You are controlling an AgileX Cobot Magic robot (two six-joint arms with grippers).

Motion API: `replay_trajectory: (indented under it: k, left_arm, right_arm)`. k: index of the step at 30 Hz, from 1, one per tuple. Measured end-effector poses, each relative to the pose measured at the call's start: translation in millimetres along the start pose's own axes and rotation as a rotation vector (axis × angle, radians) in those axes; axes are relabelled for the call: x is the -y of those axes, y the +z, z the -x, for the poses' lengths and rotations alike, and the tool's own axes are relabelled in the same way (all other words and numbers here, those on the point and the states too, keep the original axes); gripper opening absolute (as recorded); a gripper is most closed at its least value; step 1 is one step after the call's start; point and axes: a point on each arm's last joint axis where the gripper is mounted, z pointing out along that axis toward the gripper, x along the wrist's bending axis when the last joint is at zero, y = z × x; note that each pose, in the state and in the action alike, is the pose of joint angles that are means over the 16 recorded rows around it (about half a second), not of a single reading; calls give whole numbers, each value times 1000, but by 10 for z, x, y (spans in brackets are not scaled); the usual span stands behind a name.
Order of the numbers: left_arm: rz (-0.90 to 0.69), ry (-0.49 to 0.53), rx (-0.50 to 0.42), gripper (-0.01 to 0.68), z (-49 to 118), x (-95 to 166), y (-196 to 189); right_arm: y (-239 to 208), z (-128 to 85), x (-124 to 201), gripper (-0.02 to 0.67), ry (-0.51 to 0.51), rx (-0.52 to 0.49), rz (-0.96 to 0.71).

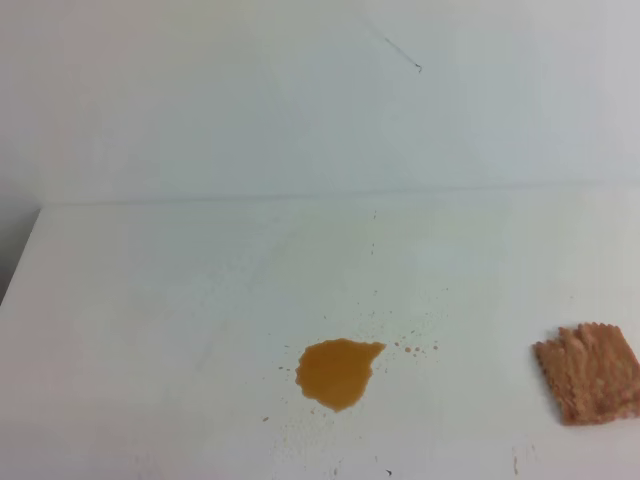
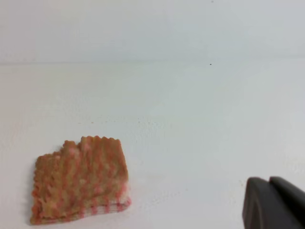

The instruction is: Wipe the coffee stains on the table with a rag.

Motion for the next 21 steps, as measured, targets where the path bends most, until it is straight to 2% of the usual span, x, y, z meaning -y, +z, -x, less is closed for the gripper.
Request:
replay_trajectory:
  k: [11, 21]
  left_arm:
    - [0, 0, 0, -1, 0, 0, 0]
    - [0, 0, 0, -1, 0, 0, 0]
  right_arm:
    - [-2, -9, -55, -4, 0, -10, 61]
    - [-57, -50, -313, -4, 1, -57, 351]
